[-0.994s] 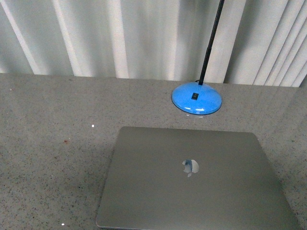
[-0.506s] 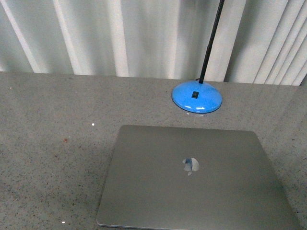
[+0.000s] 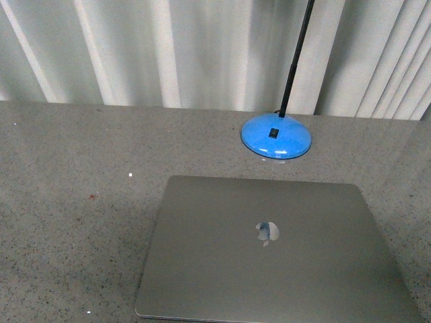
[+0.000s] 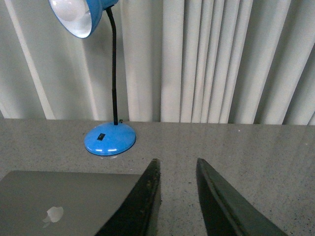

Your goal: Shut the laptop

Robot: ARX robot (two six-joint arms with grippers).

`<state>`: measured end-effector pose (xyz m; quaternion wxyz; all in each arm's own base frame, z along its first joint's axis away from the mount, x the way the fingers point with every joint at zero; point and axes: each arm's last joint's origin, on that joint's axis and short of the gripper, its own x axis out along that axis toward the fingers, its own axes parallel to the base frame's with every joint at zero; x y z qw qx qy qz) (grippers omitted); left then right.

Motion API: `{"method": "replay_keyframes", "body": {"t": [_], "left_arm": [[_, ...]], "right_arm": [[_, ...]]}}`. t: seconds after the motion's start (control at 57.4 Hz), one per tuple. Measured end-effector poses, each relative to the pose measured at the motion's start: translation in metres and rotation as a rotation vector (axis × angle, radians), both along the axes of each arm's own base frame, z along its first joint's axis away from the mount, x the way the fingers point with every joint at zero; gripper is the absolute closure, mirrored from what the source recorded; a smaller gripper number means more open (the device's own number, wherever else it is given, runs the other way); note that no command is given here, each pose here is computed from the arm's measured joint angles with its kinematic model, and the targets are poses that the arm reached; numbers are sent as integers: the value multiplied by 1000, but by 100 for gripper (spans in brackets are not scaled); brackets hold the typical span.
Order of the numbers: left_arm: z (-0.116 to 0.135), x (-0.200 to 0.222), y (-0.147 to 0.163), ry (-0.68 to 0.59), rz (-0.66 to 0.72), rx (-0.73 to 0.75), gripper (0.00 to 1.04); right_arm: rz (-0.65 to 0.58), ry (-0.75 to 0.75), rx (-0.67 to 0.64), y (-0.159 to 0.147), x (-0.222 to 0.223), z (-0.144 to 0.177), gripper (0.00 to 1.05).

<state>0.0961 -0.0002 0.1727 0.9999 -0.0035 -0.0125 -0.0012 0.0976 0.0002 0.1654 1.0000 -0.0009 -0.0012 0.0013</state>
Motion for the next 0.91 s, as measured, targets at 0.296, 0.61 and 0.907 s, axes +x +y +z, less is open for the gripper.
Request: {"method": "replay_keyframes", "body": {"t": [0.296, 0.61, 0.907], "left_arm": [[0, 0, 0, 0, 0, 0, 21], [0, 0, 0, 0, 0, 2, 7], [0, 0, 0, 0, 0, 2, 7]], "right_arm": [[0, 0, 0, 0, 0, 0, 24], [0, 0, 1, 0, 0, 0, 7], [0, 0, 1, 0, 0, 0, 7]]}}
